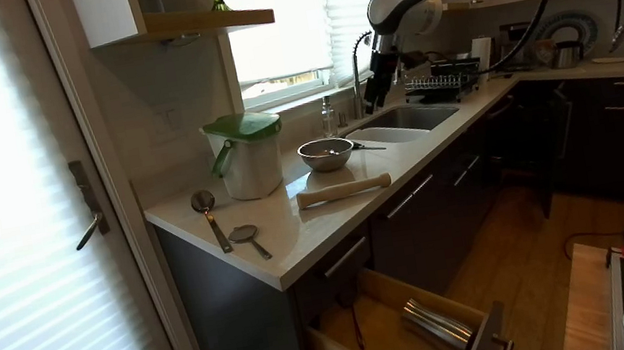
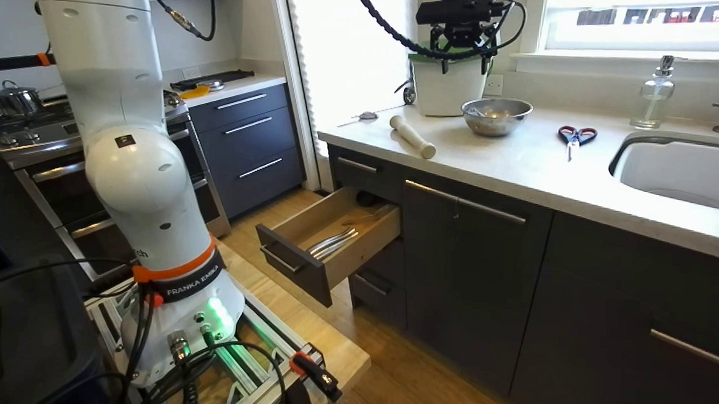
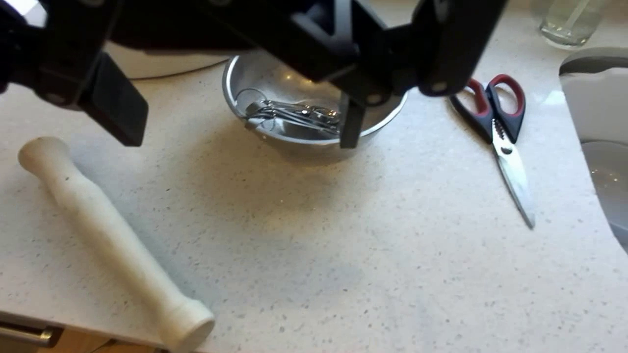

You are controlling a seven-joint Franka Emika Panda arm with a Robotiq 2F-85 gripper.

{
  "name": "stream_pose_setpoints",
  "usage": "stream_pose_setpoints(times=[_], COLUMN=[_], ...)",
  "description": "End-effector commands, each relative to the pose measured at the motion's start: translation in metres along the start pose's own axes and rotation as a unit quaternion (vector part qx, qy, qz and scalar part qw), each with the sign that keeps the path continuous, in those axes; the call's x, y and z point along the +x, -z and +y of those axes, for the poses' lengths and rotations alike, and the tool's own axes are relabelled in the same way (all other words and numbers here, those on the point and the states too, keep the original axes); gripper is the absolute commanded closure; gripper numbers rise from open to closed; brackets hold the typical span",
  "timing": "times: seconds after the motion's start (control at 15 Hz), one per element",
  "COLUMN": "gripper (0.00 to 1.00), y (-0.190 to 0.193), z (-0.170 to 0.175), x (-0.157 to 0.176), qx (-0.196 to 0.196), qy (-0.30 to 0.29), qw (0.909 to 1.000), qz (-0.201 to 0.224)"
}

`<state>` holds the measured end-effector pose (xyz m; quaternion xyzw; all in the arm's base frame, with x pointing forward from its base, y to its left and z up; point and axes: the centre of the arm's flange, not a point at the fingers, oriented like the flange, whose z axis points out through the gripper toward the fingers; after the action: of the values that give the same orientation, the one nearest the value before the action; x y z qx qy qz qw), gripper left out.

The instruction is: Pick up the scissors and place it in between the wooden rolling pin and the silver bowl

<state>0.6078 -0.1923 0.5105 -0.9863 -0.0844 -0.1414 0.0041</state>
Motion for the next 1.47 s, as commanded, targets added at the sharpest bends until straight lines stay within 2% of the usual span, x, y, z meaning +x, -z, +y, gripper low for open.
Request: stream_pose_setpoints(times=[0.0,0.2,0.27,0.4,0.53,0.6,1.4], gripper=[0.00,0.00,0.00,0.00,0.00,0.00,0.00], y=[-0.006,-0.016,-0.020,-0.028,-0.038,-0.028,-0.028], z=[0.048,0.076,0.087,0.106,0.123,0.099,0.099], x=[0.032,0.050,0.053,0.056,0.055,0.039,0.043], qx=[-0.004,-0.020,-0.043,-0.047,-0.030,-0.042,-0.041], qy=[0.035,0.063,0.064,0.056,0.029,0.040,0.041], qw=[0.9992,0.9974,0.9967,0.9968,0.9983,0.9978,0.9977], qz=[0.017,0.029,0.029,0.034,0.039,0.031,0.035])
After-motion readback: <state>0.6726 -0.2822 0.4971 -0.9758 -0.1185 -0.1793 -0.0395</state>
